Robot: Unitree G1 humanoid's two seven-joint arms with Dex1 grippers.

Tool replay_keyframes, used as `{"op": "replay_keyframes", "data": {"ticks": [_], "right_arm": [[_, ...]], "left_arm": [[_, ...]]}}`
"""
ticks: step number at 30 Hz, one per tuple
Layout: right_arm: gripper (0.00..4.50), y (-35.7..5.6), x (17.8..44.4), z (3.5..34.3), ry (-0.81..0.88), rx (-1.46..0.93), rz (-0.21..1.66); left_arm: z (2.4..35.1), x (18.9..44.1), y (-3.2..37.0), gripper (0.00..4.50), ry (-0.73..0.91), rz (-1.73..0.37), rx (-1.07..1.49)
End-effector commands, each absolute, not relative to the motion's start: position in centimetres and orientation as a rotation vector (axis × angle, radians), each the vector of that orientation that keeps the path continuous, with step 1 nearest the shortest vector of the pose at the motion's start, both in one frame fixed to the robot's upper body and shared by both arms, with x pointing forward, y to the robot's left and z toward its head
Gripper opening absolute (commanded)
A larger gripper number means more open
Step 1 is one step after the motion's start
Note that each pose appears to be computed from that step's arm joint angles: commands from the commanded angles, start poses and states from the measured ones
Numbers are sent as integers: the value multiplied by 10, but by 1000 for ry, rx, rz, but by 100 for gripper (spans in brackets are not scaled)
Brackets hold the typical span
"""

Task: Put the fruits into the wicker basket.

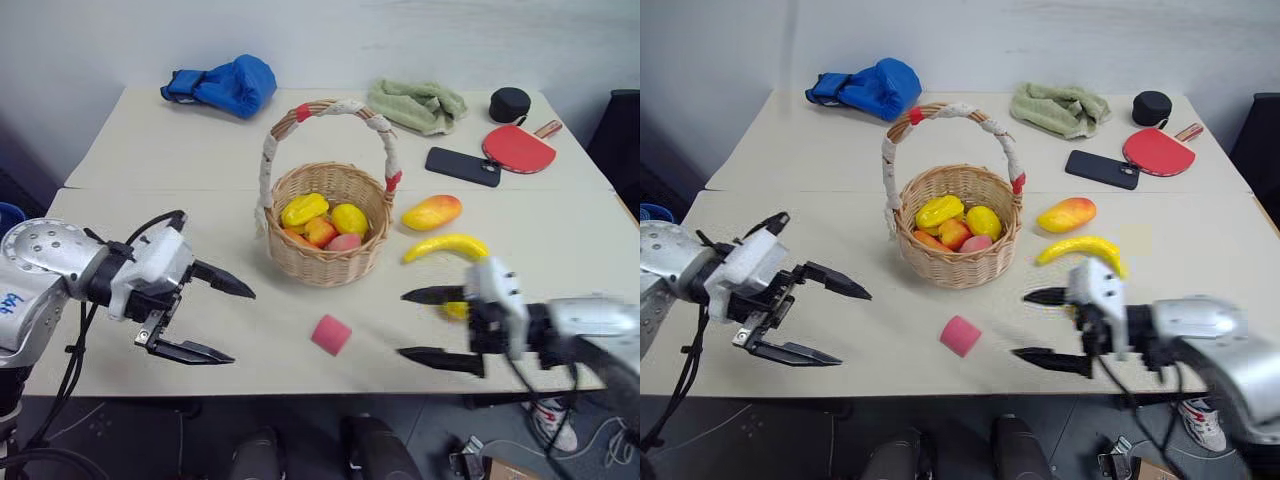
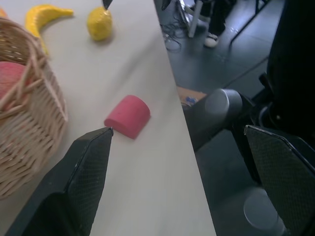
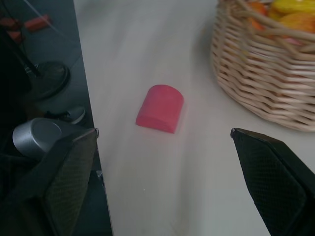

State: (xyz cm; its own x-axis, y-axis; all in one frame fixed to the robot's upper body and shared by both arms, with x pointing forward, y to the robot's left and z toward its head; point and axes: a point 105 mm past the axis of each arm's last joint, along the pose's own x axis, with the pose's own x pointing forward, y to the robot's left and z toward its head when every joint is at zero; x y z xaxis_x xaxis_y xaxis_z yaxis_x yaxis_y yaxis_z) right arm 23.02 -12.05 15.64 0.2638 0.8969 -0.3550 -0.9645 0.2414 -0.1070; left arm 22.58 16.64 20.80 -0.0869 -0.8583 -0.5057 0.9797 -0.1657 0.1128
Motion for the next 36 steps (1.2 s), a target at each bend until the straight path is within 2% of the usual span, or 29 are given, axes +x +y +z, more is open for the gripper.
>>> {"op": "replay_keyframes", "data": {"ticks": [1,10,14,17,22,25,27,30,33,35,36], "right_arm": [[448,-94,233,137,216,-403,1304],[448,-52,257,96,251,-406,1281],[448,-47,281,74,317,-444,1199],[392,-45,279,80,292,-411,1229],[242,-53,261,93,256,-364,1294],[163,-66,256,118,175,-250,1255],[140,-99,259,147,116,-124,1119],[140,-150,254,174,92,-45,938],[140,-219,254,187,115,-48,671],[140,-270,258,189,140,-56,445],[140,-304,262,179,180,-63,277]], "left_arm": [[214,227,169,450,303,-1674,618],[226,232,164,450,278,-1673,641],[229,232,163,450,269,-1668,650],[231,233,162,450,261,-1667,652],[236,238,155,450,215,-1671,632],[239,241,143,450,158,-1690,591],[241,243,130,450,100,-1706,557],[243,246,116,450,33,-1716,525],[248,252,98,450,-45,-1701,448],[246,253,86,450,-90,-1696,431],[245,254,79,450,-114,-1696,420]]}}
